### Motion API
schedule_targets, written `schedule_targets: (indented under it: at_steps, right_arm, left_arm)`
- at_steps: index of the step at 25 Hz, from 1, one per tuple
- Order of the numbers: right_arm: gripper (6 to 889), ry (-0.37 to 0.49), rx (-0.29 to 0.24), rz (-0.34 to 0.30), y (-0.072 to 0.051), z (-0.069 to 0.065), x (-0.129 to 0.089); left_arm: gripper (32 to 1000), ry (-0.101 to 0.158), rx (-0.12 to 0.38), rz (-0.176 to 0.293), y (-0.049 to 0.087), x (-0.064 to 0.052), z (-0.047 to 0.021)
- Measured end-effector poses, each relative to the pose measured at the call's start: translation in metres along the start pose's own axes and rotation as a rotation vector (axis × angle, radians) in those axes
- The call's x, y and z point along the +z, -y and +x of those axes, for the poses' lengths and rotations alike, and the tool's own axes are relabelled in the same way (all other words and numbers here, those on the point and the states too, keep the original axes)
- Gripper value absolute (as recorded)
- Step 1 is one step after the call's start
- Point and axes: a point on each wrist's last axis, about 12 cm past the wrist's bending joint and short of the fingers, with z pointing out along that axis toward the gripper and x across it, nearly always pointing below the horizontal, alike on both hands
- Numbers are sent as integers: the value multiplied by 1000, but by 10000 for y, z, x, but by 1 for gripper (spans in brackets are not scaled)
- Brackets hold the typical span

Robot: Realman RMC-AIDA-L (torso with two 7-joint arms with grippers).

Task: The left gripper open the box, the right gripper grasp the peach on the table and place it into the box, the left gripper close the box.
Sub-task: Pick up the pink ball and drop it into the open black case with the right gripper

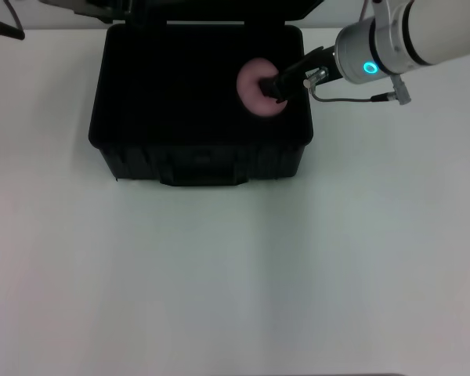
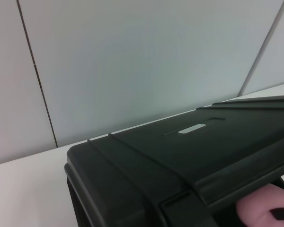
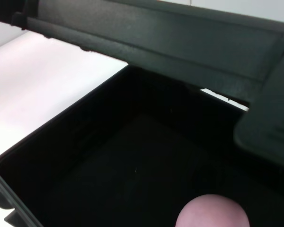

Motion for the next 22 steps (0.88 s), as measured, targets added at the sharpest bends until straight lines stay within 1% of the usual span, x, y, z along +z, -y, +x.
schedule_targets:
  at_steps: [3, 6, 16, 22]
  right_arm:
    - [50, 2, -3, -1, -6, -18, 0]
    - [117, 4, -7, -1, -11, -33, -2]
    - [527, 11, -11, -2, -21, -53, -5]
    - [654, 9, -11, -3, -22, -52, -5]
  left_arm:
    - [380, -1, 0, 0, 1, 0, 1]
    - [379, -1, 0, 0, 1, -1, 0]
    - [379, -2, -1, 0, -2, 1, 4]
    - [379, -2, -1, 0, -3, 1, 6]
